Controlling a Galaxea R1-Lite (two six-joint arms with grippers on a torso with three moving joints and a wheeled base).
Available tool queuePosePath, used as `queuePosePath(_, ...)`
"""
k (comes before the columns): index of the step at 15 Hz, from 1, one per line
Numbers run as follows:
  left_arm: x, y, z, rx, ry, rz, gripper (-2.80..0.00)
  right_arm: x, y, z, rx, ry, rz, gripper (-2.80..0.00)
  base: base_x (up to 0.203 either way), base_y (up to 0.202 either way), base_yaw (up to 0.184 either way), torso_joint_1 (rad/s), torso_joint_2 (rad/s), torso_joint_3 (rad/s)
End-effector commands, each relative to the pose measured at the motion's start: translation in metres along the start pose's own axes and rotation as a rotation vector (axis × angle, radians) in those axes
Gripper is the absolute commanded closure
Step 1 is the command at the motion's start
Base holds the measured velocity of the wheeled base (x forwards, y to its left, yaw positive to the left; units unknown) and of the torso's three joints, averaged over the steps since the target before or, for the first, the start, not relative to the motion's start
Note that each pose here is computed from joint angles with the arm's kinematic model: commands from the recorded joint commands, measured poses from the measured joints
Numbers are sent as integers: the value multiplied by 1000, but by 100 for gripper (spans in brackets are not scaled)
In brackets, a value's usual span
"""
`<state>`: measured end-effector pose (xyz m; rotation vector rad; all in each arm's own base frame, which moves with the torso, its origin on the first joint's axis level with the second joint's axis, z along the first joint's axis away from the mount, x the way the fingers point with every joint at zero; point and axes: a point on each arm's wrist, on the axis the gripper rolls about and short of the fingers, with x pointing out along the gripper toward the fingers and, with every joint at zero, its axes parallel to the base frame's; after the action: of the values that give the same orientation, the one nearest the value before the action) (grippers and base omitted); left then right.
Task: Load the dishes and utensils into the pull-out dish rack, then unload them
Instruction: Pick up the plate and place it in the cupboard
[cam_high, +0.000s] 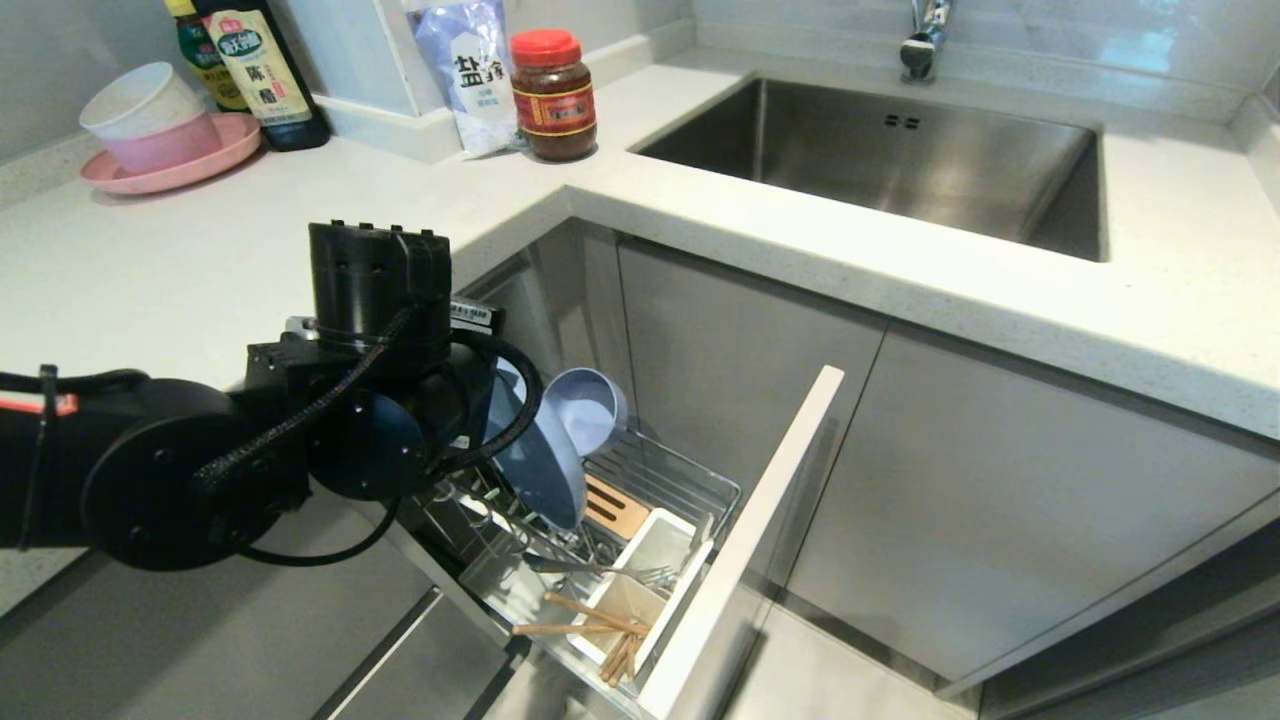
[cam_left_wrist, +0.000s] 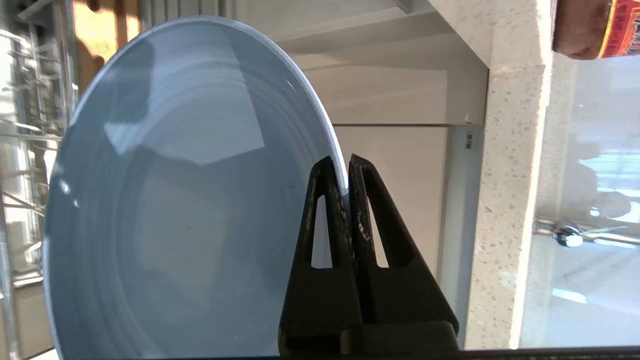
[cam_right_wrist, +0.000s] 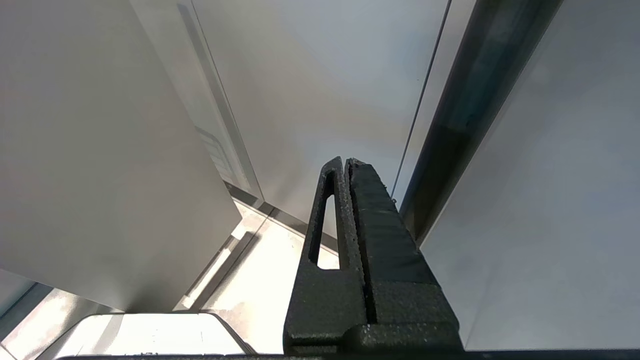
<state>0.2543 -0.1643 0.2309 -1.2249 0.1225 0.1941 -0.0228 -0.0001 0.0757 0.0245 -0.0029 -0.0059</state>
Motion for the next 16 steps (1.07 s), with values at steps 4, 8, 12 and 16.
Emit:
queuePosePath(4, 14, 17, -11, 8, -2, 25, 0, 0, 0, 0, 0, -3, 0, 0, 0, 0, 0, 0, 0, 0)
queuePosePath(8, 24, 25, -15, 20, -6, 51, 0, 0, 0, 0, 0, -3, 0, 0, 0, 0, 0, 0, 0, 0)
queuePosePath(12, 26, 26, -13, 1, -4, 32, 0, 0, 0, 0, 0, -3, 0, 0, 0, 0, 0, 0, 0, 0)
queuePosePath(16, 31, 33, -17, 18, -2, 54, 0, 0, 0, 0, 0, -3, 0, 0, 0, 0, 0, 0, 0, 0)
